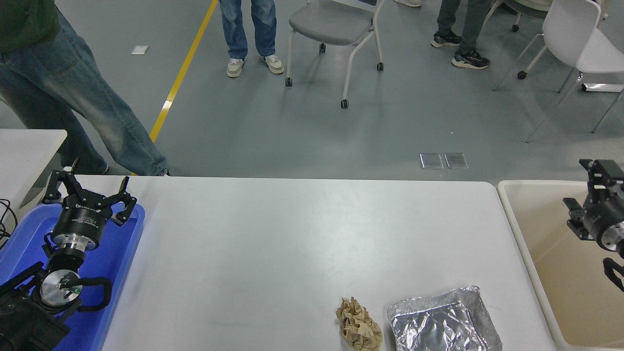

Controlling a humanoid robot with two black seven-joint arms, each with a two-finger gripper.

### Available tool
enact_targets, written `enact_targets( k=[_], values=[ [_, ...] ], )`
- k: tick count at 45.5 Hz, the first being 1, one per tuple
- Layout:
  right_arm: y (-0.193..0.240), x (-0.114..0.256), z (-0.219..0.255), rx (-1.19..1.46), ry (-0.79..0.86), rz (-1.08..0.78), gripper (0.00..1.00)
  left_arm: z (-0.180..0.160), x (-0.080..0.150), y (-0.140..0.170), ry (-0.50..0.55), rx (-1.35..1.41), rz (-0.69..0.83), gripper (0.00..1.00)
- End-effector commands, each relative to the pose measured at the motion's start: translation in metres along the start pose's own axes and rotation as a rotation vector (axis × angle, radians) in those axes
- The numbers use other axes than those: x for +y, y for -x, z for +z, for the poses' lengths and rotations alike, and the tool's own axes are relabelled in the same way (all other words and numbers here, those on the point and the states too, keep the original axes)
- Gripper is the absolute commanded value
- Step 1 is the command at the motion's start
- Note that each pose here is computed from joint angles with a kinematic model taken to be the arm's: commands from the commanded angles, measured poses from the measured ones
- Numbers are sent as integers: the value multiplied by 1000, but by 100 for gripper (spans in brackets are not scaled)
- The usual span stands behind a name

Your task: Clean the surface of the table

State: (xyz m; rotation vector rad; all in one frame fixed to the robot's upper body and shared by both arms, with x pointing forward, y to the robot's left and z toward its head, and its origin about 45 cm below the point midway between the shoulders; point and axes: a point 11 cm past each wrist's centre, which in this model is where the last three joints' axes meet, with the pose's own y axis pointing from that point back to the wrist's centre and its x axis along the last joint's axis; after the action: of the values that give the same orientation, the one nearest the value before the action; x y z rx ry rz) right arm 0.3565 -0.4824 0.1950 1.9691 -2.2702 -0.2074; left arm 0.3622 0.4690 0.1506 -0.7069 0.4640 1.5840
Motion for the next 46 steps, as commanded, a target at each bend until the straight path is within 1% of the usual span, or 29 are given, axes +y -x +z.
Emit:
enact_targets(
  k=[1,7,12,15,18,23,28,34,39,46],
  values=[
    [22,12,-3,-197,-83,-187,100,0,0,0,0,0,1,100],
    [43,12,4,-252,-128,-266,100,0,0,0,0,0,0,100],
    [58,9,19,-284,-137,-270,100,0,0,0,0,0,0,100],
    [66,0,27,-302,-146,-249,100,0,0,0,0,0,0,100],
    [64,-7,32,-308,-164,-212,100,0,0,0,0,0,0,100],
    [64,-15,28,-305,-214,-189,100,0,0,0,0,0,0,100],
    [80,-24,22,-310,-236,-202,100,0,0,0,0,0,0,100],
    [101,-37,19,-238,-249,-170,100,0,0,0,0,0,0,100],
    [121,-40,29,-190,-234,-125,100,0,0,0,0,0,0,100],
    [127,-40,32,-196,-228,-121,100,0,0,0,0,0,0,100]
  ],
)
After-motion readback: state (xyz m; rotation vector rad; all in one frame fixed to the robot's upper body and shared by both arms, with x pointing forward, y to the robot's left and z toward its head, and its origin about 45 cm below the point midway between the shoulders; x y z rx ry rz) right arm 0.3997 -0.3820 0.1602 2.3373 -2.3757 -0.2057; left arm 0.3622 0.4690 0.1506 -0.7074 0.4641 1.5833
